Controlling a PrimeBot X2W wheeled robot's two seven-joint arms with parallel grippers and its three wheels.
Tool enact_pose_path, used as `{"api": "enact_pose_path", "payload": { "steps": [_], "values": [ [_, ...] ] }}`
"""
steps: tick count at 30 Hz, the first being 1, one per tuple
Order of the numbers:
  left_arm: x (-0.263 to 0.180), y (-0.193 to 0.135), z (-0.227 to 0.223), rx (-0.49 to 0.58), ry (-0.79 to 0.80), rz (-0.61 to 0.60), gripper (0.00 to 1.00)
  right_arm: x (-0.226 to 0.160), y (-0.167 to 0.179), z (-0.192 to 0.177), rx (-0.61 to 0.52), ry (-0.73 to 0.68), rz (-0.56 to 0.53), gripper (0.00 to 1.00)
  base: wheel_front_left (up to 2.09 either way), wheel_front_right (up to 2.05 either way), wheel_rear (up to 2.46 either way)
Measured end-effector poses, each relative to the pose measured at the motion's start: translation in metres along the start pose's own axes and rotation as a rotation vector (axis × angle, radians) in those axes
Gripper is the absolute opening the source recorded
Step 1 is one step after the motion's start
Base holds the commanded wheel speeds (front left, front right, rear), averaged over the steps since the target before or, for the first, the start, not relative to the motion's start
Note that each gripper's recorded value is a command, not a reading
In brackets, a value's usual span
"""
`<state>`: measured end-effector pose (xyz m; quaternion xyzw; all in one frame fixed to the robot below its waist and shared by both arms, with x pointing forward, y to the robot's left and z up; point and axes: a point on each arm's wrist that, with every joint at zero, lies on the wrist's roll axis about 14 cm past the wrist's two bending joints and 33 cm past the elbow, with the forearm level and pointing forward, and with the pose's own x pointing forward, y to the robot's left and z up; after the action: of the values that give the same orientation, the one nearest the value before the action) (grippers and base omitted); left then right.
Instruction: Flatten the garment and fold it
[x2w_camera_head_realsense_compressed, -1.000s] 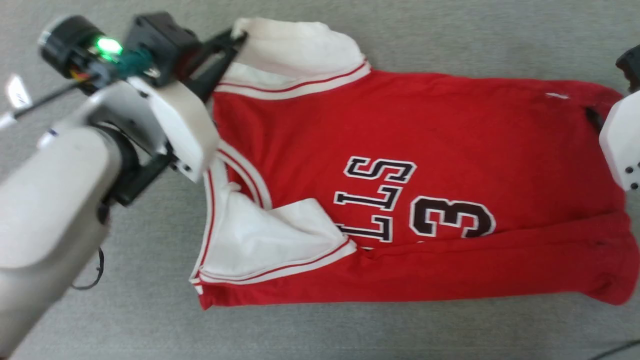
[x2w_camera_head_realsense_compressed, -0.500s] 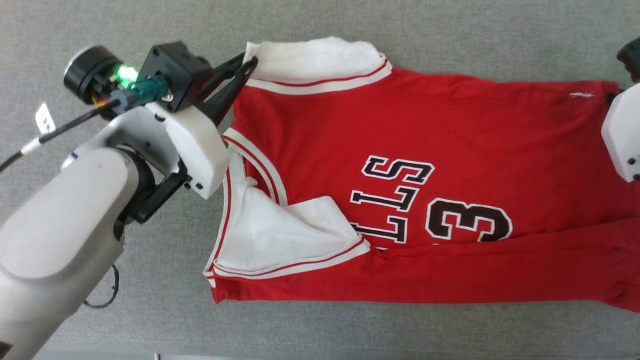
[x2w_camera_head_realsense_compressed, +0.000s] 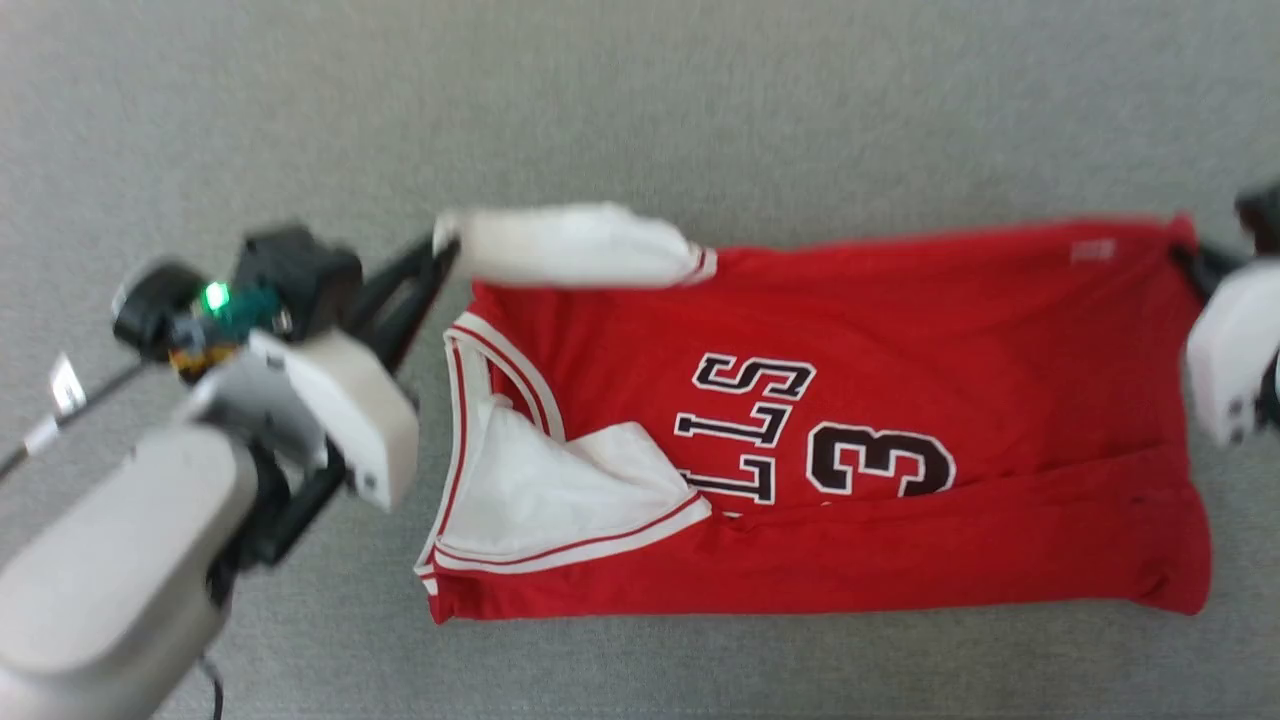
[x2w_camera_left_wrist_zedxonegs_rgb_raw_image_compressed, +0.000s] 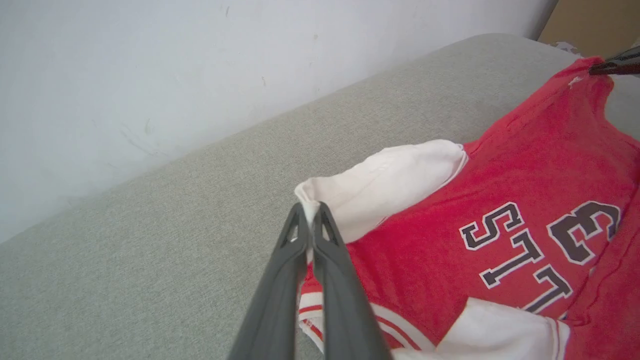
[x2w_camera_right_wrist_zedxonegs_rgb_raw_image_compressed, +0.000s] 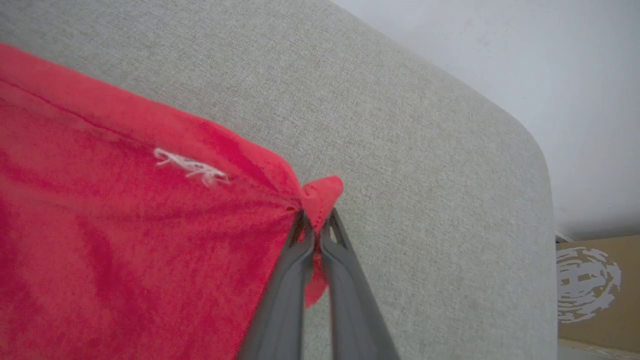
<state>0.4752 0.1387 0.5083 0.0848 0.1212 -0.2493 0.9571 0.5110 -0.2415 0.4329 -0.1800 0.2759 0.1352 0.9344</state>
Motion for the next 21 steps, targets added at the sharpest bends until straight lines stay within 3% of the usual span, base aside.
{"api": "enact_pose_path", "payload": {
  "steps": [9, 21],
  "values": [
    [-0.06, -0.03, -0.029, -0.033, 0.121, -0.004, 0.0, -0.052, 0.018, -0.03, 0.069, -0.017, -0.006, 0.0, 0.0, 0.0, 0.0],
    [-0.089, -0.067, -0.107, -0.131, 0.364, -0.063, 0.0, -0.076, 0.052, -0.088, 0.028, 0.205, 0.071, 0.0, 0.0, 0.0, 0.0]
  ]
}}
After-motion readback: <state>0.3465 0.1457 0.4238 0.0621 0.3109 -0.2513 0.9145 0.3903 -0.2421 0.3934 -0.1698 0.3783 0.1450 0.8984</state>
